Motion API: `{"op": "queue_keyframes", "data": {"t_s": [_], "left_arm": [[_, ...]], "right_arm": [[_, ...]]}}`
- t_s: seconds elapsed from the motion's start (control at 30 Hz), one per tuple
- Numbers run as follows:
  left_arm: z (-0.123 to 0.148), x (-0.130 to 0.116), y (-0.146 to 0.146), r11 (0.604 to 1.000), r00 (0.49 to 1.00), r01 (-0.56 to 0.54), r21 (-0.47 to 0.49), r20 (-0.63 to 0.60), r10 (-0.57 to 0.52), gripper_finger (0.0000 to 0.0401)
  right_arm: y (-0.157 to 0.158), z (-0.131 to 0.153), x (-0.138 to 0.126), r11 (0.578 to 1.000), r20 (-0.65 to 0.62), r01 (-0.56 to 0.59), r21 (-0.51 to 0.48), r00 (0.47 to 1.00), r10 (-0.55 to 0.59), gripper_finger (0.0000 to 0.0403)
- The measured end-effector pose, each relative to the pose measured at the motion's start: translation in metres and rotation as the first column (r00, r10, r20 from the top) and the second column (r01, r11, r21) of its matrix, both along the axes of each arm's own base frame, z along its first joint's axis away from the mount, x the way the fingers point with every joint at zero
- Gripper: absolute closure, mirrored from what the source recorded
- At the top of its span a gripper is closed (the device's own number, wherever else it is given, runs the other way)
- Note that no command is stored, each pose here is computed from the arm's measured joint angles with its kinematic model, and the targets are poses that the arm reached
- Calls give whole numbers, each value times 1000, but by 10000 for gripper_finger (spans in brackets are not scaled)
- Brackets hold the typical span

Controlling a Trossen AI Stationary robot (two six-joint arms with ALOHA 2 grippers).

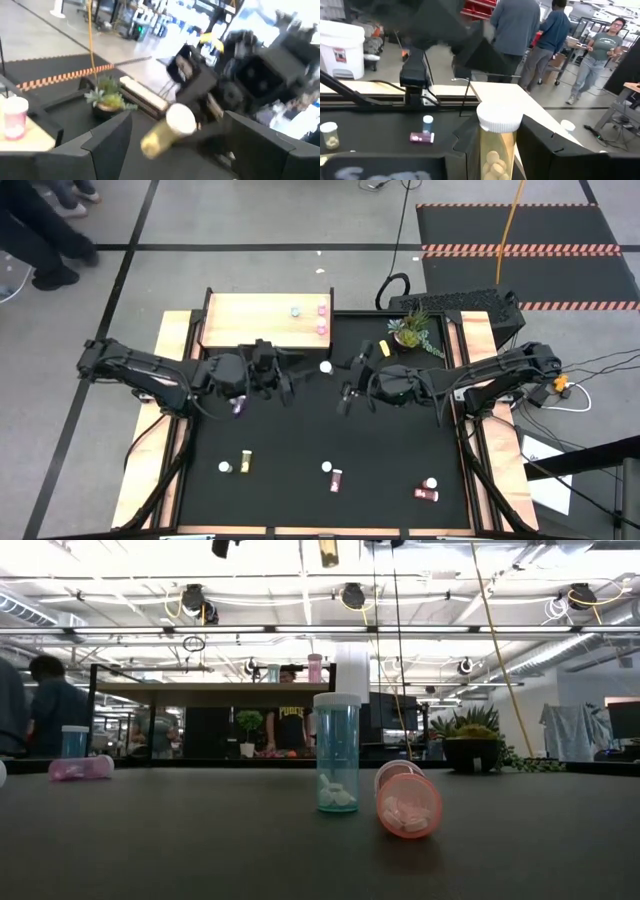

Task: Pick and place medicine bottles onto shelf by color
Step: Put the top yellow pill bottle on the shelf

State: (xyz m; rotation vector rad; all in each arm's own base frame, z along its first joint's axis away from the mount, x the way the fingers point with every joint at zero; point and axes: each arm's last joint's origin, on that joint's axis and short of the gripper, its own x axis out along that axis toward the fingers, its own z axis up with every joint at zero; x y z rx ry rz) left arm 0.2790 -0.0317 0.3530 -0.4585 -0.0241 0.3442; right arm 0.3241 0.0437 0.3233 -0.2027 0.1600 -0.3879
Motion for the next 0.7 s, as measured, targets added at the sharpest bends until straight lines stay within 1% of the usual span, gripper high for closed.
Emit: {"op": "queue_keyframes", "data": {"t_s": [0.1,0.2,0.33,0.43,0.5,0.57,0.63,0.7], "left_arm": [[9,0,5,1000,1000,-22,12,9,22,91],[23,6,8,996,999,-36,87,-23,38,91],[41,24,7,981,986,-16,193,-162,48,103],[51,35,6,972,958,7,235,-279,60,126],[59,43,9,972,954,1,236,-292,70,142],[60,45,12,972,941,1,234,-330,78,157],[63,50,16,979,948,0,202,-313,65,168],[63,49,19,987,943,16,161,-330,39,175]], "right_arm": [[-2,1,0,1000,16,6,12,1000,-6,299],[-6,2,1,999,29,40,6,999,-40,299],[-14,4,2,998,48,67,16,997,-67,299],[-18,4,2,997,44,77,6,996,-77,299],[-18,4,2,997,39,76,-10,996,-76,299],[-18,4,2,997,32,74,-27,997,-73,299],[-18,4,2,997,26,72,-41,997,-71,298],[-18,4,2,996,24,71,-46,997,-70,298]]}}
